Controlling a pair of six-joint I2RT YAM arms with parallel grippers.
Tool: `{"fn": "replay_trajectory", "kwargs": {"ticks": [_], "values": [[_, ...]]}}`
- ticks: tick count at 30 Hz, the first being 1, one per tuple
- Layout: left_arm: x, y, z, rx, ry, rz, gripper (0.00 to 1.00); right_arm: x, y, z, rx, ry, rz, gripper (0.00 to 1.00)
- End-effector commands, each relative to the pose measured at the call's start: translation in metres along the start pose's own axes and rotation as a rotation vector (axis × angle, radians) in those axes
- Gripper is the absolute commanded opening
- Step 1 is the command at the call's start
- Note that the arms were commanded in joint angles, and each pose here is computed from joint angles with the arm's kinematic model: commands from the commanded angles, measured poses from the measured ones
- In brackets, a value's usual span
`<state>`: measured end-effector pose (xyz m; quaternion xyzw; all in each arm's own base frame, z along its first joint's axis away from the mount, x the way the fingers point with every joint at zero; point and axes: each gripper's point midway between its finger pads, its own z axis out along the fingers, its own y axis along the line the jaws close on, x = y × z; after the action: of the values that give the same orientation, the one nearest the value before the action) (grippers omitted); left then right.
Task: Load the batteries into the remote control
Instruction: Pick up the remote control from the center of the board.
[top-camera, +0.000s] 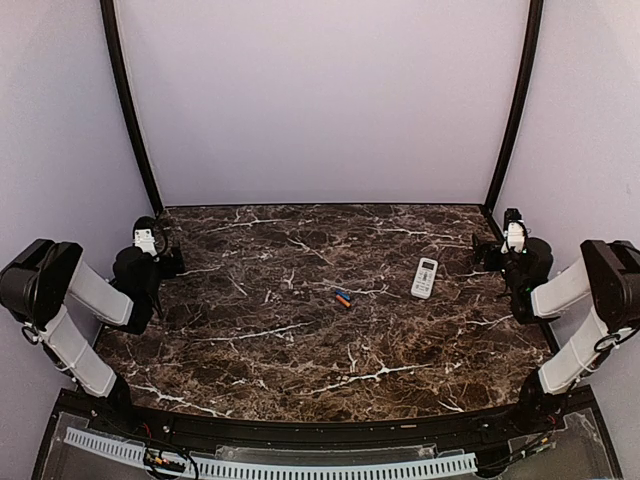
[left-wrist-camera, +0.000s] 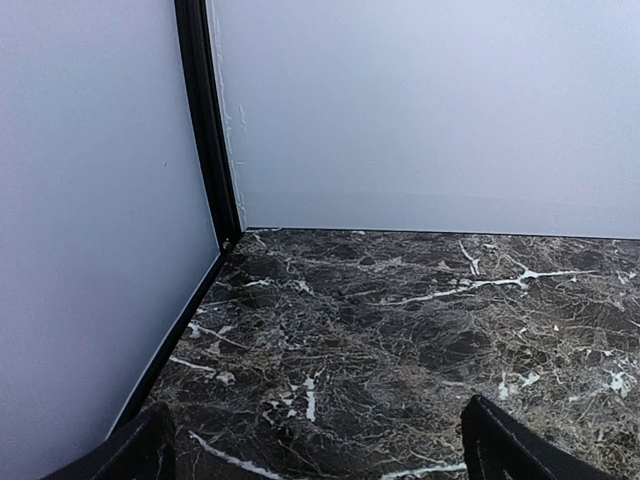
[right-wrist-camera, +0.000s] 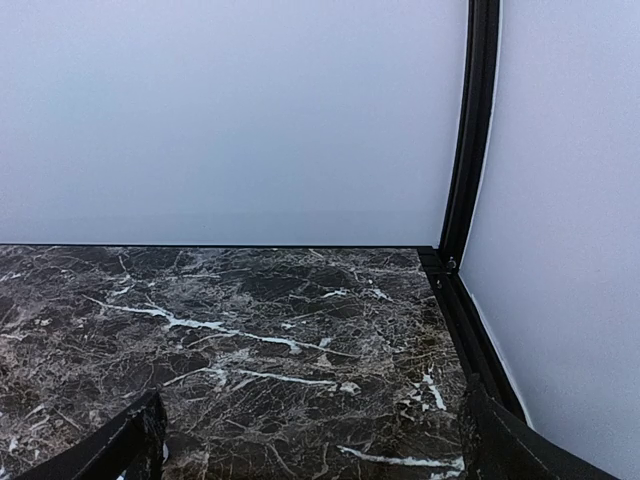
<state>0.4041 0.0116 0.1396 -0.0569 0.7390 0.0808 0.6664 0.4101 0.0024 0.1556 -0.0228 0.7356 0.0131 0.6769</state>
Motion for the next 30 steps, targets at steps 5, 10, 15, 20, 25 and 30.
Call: {"fn": "replay_trajectory", "kwargs": {"ticks": [5, 10, 15, 20, 25, 30], "values": [[-0.004, 0.002, 0.002, -0.002, 0.003, -0.01, 0.99, -0.007, 0.003, 0.003, -0.014, -0.021, -0.008, 0.99], [-0.01, 0.004, 0.003, 0.006, 0.002, -0.012, 0.99, -0.029, -0.004, 0.004, 0.023, 0.013, 0.003, 0.99], [-0.079, 0.003, 0.023, -0.01, 0.07, 0.022, 0.99, -0.059, 0.001, 0.006, -0.01, 0.12, 0.106, 0.99], [-0.155, -0.034, 0.012, 0.215, -0.064, -0.049, 0.98, -0.062, 0.047, 0.008, -0.134, 0.252, 0.265, 0.99], [-0.189, -0.086, -0.003, 0.392, -0.101, -0.103, 0.98, -0.032, 0.085, 0.007, 0.007, 0.473, 0.269, 0.99], [-0.174, -0.128, -0.011, 0.472, 0.013, -0.116, 0.98, 0.02, 0.105, 0.008, 0.149, 0.716, 0.229, 0.99]]}}
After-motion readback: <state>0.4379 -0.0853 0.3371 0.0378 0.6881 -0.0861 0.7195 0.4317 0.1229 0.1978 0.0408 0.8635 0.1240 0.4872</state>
